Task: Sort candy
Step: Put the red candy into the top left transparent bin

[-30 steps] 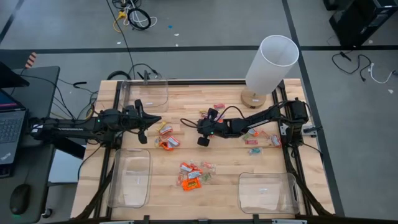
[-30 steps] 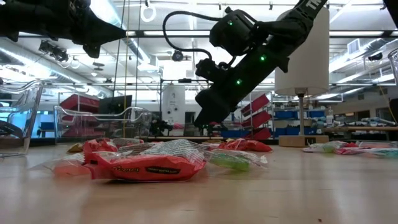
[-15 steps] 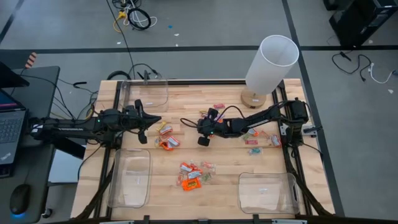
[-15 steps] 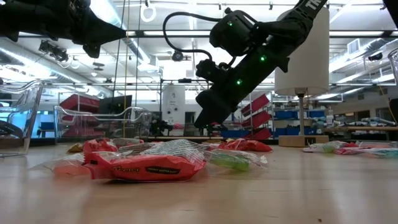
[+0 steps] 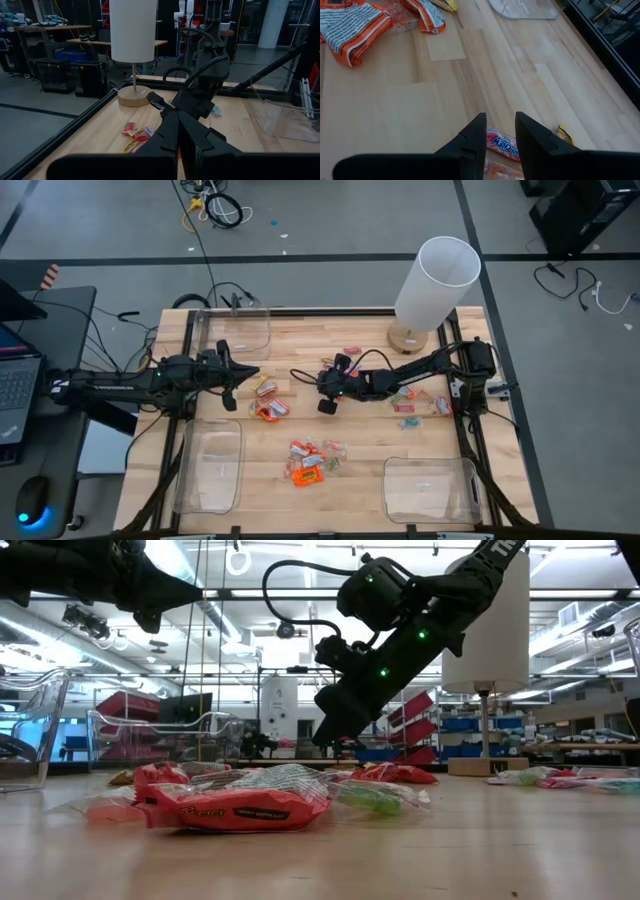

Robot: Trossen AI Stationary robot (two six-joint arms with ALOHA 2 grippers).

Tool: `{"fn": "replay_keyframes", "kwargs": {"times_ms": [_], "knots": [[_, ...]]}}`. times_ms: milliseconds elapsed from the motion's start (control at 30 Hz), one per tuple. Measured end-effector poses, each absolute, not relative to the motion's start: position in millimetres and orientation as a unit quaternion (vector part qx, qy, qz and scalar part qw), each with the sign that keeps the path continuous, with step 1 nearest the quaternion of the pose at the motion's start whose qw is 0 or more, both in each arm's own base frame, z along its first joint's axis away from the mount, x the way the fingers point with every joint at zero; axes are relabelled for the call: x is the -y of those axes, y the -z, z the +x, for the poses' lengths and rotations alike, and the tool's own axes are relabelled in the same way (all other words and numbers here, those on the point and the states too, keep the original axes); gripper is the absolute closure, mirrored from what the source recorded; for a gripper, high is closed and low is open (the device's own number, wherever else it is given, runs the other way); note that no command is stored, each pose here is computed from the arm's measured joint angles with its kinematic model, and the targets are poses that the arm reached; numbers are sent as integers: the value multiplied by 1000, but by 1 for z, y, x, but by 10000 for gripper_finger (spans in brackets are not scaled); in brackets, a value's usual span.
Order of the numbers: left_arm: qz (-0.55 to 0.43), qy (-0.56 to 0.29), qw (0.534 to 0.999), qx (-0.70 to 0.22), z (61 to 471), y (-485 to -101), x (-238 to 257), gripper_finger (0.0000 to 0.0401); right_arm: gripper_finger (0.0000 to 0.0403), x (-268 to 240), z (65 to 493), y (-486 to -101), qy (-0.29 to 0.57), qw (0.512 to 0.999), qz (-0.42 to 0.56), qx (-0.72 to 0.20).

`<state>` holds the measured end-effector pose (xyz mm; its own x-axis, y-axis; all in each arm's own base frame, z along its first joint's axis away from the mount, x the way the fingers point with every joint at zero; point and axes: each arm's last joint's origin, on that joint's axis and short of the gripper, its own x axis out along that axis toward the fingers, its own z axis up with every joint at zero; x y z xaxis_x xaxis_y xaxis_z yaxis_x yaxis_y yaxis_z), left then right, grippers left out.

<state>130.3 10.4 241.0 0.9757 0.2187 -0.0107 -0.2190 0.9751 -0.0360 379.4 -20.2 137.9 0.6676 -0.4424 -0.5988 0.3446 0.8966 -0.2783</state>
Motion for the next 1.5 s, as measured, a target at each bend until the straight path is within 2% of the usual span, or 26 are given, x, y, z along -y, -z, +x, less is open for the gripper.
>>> {"fn": "replay_keyframes", "kwargs": {"times_ms": [467, 800, 1267, 1500], "knots": [[-19, -110, 994, -4, 130, -241, -10, 393, 311, 26, 379, -137, 234, 913, -4, -333], [-19, -110, 994, -7, 130, -240, -10, 393, 309, 24, 386, -102, 206, 908, -47, -363], [-18, -110, 994, -7, 130, -240, -10, 393, 312, 30, 383, -98, 215, 899, -39, -380], [-18, -110, 994, -7, 130, -240, -10, 393, 343, 40, 382, -98, 202, 899, 4, -388]]}}
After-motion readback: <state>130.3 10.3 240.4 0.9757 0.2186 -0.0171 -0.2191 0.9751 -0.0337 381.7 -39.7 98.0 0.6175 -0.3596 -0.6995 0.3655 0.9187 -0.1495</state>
